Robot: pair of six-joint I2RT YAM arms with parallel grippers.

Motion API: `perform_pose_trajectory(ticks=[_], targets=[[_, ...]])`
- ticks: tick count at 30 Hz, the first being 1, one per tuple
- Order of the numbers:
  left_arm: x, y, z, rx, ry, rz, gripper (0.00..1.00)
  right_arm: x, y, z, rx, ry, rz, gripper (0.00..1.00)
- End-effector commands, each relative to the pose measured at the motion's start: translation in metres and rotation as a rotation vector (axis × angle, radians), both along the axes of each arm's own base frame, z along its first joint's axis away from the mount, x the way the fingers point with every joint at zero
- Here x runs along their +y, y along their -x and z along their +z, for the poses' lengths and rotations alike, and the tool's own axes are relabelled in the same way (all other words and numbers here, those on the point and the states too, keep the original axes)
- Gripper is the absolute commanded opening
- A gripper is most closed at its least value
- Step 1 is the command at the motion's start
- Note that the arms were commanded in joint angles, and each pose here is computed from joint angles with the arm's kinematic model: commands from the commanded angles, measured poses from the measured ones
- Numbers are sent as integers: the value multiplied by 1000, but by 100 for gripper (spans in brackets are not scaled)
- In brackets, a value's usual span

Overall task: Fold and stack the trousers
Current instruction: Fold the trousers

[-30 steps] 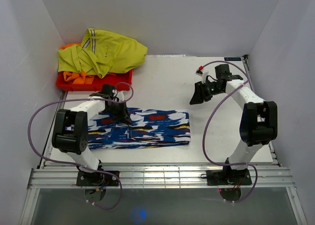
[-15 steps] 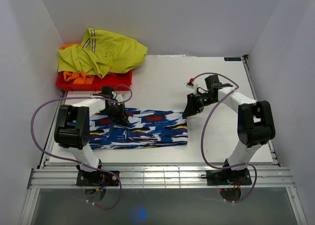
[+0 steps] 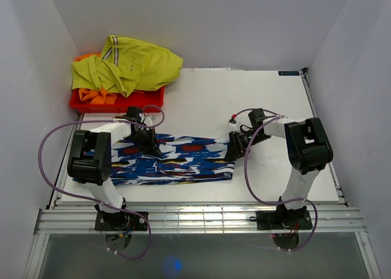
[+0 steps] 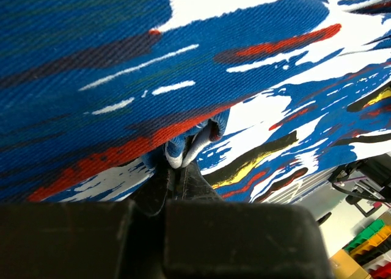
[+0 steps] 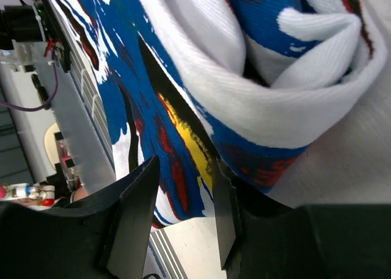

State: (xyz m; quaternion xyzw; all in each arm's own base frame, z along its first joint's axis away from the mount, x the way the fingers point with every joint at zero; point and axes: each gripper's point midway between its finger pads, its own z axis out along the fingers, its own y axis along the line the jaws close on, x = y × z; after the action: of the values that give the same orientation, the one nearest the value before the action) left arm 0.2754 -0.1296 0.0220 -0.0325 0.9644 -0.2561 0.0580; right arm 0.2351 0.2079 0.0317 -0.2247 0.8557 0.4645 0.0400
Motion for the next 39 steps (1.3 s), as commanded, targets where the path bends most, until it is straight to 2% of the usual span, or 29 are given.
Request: perform_pose_trajectory(ticks=[1, 5, 8, 10, 15, 20, 25, 28, 33, 36, 39], targets=[[16, 1, -15, -6, -104, -5, 0, -8, -12, 8, -101, 64, 25, 47], [10, 3, -14, -3, -67, -10, 0, 7, 4, 68, -157, -89, 83, 52], [9, 2, -13, -9, -61, -12, 0, 20, 27, 90, -148, -176, 132, 52], [9, 1, -12, -14, -59, -12, 0, 29, 46, 88, -104, -194, 163, 51], [8, 4, -10, -20, -51, -12, 0, 31, 63, 51, -14, -154, 182, 50], [10, 5, -10, -21, -59, -9, 0, 13, 81, -5, 138, -36, 171, 47], [11, 6, -11, -21, -67, -10, 0, 2, 84, -21, 184, 38, 151, 46], [9, 6, -10, -21, -53, -14, 0, 15, 65, 11, 146, -54, 164, 44], [7, 10, -11, -24, -40, -30, 0, 35, -16, 87, -136, -171, 83, 44], [6, 11, -10, -22, -34, -28, 0, 33, -52, 98, -192, -168, 33, 45], [5, 8, -8, -29, -28, -26, 0, 33, -68, 81, -175, -140, 20, 43]])
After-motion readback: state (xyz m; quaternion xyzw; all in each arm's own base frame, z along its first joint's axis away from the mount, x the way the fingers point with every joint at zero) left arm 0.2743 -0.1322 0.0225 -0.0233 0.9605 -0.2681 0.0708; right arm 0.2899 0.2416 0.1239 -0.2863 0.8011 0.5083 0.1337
